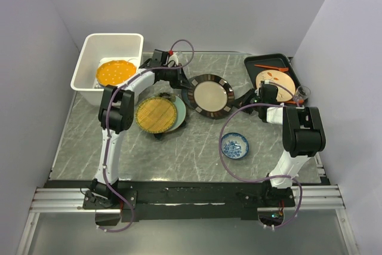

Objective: Place the plates into the plastic bin on the countertop
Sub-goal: Pick up the plate at the center of the board.

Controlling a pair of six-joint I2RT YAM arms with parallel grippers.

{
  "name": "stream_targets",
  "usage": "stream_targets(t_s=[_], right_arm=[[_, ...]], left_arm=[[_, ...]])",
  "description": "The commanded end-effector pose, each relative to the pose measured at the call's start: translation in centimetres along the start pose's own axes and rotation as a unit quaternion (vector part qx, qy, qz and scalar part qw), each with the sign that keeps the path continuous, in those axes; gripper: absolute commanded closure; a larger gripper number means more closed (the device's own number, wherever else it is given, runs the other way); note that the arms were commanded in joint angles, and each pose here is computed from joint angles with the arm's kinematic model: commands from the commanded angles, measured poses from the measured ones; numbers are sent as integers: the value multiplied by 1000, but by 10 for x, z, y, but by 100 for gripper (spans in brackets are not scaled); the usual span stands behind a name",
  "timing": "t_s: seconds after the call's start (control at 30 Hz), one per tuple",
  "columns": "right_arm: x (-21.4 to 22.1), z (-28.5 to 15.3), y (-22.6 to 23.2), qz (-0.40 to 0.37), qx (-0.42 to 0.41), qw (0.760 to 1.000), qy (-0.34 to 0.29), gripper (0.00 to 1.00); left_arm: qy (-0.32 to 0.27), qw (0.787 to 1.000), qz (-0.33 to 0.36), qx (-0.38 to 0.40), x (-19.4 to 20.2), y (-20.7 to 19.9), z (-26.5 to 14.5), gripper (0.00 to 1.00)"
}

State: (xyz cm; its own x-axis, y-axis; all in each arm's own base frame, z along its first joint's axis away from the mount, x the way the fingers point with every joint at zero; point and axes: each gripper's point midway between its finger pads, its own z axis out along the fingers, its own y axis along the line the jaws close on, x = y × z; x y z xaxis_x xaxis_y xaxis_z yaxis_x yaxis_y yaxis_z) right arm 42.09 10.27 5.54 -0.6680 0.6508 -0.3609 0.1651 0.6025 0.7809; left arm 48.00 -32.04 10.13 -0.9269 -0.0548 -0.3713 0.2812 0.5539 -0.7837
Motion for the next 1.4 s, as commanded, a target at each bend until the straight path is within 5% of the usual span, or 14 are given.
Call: stream_targets(t_s=[0.0,0.3,0.5,1.37], right_arm=[[-8,-3,65,-44,-97,994,4,74],[-8,-6,69,-46,-109,993,3,54],[-10,-14,79,-57,-125,991,-6,31],[-7,-29,92,-73,-152,986,-17,19]], left_arm=[[-11,994,64,88,-11,-79,-25,99],[-41,994,57,81,-30,-78,-51,99],[-58,994,53,77,-38,-75,-66,99],[-129,986,45,94,-71,-84,-130,99]])
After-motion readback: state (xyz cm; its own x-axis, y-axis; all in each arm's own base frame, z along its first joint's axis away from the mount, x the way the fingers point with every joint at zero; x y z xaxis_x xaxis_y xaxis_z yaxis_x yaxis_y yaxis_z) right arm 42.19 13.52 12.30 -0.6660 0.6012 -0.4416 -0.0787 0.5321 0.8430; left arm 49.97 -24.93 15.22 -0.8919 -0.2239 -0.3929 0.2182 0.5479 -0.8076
